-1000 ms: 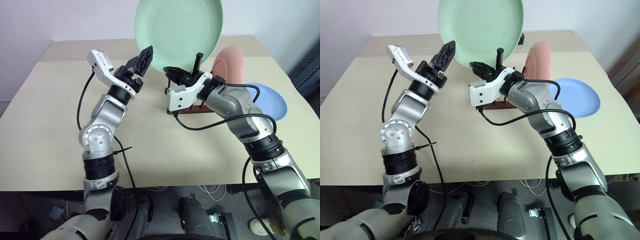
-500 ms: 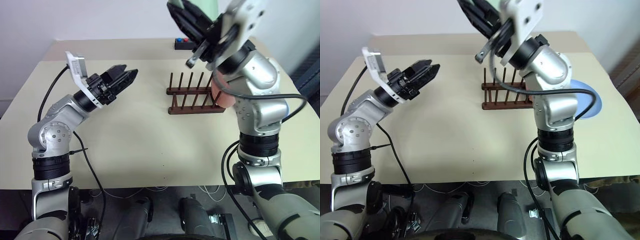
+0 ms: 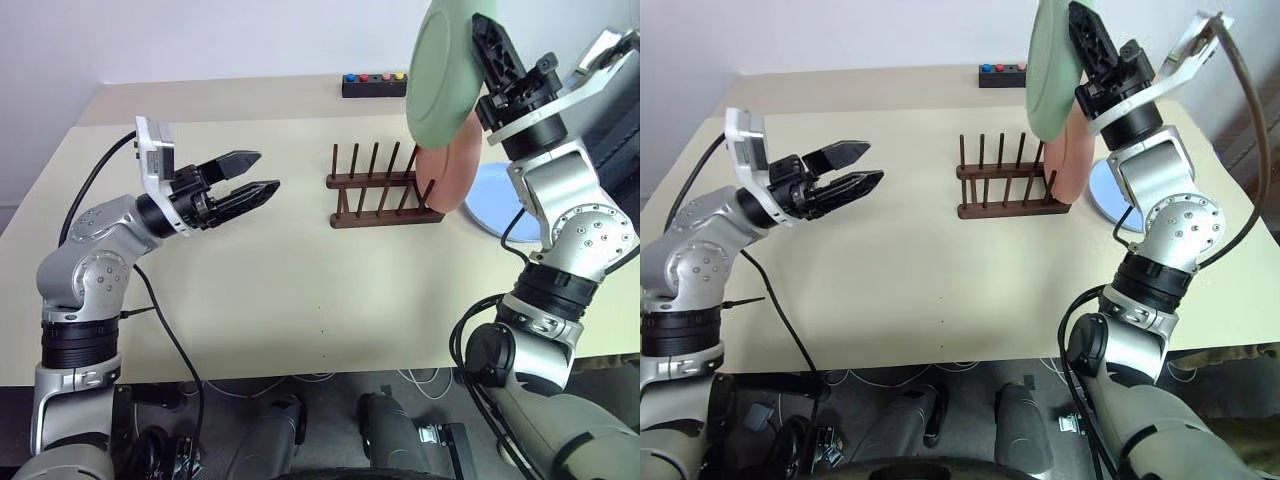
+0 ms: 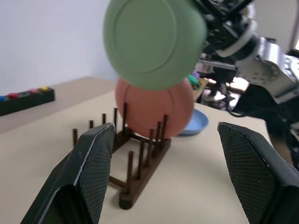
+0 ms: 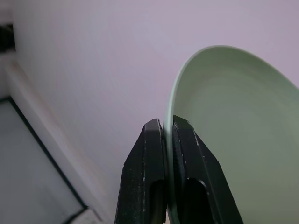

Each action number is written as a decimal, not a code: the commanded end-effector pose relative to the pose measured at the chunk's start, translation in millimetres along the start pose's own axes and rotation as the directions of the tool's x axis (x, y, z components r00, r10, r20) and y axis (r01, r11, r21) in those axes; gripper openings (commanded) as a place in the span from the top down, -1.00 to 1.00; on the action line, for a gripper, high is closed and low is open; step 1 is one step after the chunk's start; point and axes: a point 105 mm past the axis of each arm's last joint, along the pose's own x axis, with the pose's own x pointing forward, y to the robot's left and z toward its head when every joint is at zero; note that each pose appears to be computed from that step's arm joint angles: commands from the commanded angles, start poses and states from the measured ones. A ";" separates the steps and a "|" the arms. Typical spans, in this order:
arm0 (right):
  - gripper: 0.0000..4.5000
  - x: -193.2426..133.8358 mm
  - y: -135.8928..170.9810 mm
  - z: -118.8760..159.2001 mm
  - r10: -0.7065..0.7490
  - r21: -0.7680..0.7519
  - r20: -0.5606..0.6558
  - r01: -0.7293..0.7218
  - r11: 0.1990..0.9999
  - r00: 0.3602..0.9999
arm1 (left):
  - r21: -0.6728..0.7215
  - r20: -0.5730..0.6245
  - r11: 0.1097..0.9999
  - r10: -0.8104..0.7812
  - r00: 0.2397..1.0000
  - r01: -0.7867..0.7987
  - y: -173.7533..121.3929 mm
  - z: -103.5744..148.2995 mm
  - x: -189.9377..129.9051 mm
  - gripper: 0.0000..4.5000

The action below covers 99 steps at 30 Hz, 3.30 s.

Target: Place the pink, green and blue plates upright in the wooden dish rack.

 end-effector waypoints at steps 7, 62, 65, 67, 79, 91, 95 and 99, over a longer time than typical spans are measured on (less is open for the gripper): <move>1.00 -10.2 1.5 -8.3 0.014 0.025 -0.020 -0.014 1.000 1.000 | 0.041 0.006 0.999 -0.022 1.000 0.022 -3.4 6.7 1.3 -0.60; -1.00 -19.2 -28.1 -34.3 -0.119 -0.638 -0.182 -0.025 0.770 0.976 | 0.018 0.000 0.999 -0.041 0.999 0.041 -11.3 7.1 1.8 -0.63; -1.00 -19.1 -23.3 -24.8 -0.102 -0.656 -0.140 -0.015 0.755 0.985 | 0.015 -0.001 0.999 -0.044 0.999 0.044 -11.7 6.9 1.8 -0.63; -1.00 -20.3 -12.2 -12.9 -0.048 -0.637 -0.098 -0.026 0.770 0.994 | 0.015 -0.002 0.999 -0.044 0.999 0.044 -11.9 6.5 1.9 -0.63; -1.00 -116.2 -13.4 37.4 -0.250 -0.745 -0.447 -0.202 0.636 0.859 | 0.053 -0.256 0.994 -0.081 0.963 0.097 -23.8 -35.9 14.8 -0.63; -1.00 -184.6 -120.2 27.6 -0.720 -0.875 -0.473 -0.175 0.452 0.507 | 0.092 -0.321 0.995 0.006 0.947 0.025 -60.5 -69.6 90.3 -0.63; -1.00 -170.8 -135.8 27.8 -0.713 -0.891 -0.433 -0.143 0.430 0.551 | 0.088 -0.304 0.996 0.012 0.953 0.015 -65.8 -70.0 97.4 -0.63; -1.00 -175.0 -155.2 23.8 -0.748 -0.898 -0.431 -0.158 0.410 0.505 | 0.066 -0.292 0.998 0.024 0.956 -0.005 -65.7 -69.5 99.2 -0.63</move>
